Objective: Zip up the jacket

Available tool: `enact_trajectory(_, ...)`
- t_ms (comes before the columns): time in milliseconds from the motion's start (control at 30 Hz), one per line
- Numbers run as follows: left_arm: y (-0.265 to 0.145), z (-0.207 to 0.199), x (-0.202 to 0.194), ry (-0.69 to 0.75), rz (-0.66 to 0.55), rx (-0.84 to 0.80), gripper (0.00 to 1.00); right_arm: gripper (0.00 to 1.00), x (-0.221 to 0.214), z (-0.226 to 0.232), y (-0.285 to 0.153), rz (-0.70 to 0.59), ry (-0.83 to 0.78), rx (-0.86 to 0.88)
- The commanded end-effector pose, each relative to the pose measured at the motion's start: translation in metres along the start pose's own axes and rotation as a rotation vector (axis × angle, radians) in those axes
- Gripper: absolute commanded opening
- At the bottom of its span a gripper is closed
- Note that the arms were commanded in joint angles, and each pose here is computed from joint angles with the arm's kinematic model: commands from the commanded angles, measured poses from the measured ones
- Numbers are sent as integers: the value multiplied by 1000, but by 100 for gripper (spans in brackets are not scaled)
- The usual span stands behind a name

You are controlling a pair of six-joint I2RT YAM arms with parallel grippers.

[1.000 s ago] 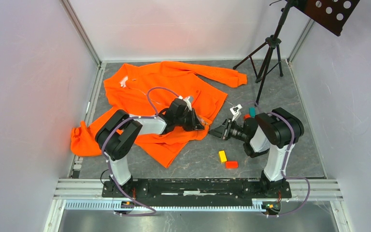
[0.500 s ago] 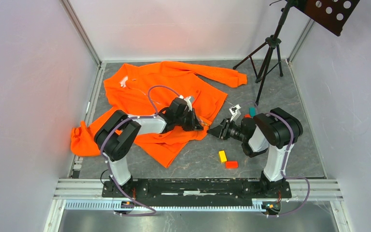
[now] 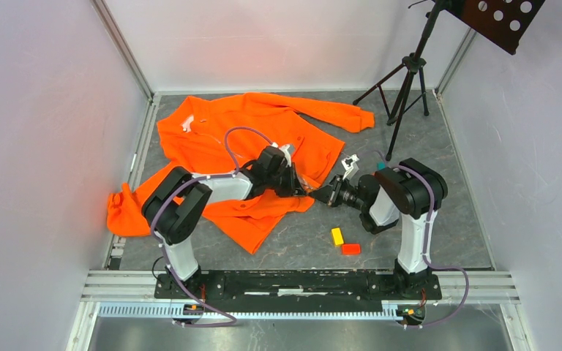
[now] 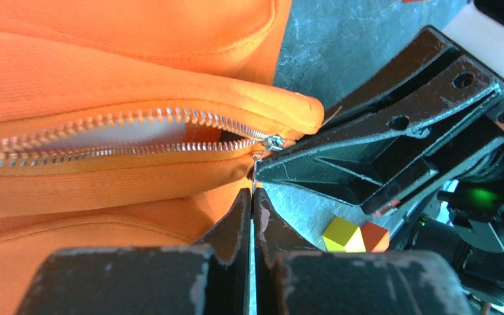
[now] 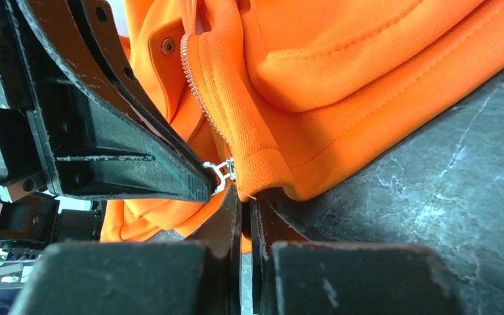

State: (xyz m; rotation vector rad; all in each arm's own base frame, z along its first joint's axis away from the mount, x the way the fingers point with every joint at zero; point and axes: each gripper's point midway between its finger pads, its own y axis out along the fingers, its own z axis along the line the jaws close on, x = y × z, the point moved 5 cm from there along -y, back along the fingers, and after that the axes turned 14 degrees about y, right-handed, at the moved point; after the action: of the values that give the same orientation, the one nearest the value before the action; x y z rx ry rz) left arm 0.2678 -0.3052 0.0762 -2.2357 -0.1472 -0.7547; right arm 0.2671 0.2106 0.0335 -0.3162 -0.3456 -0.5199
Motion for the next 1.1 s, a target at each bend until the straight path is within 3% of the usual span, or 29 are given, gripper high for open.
enact_trajectory(0,-21,2,25,92,-74,142,2,0,8,8,-5,-76,-41,2)
enact_trajectory(133,-39,21,32,172,-89,329,2,0,-6,6,-26,-83,-27,-45)
enact_trajectory(367,-48,29,36,258,-69,404,2,0,-16,12,-35,-61,42,-26)
enact_trajectory(567,-64,50,37,338,-42,578,2,0,-16,14,-39,-58,9,-47)
enact_trajectory(833,-101,71,69,481,-42,871,2,0,-19,17,-38,-51,-4,-38)
enact_trajectory(1067,-127,116,109,408,-78,1100,2,0,-23,20,-35,-48,33,-29)
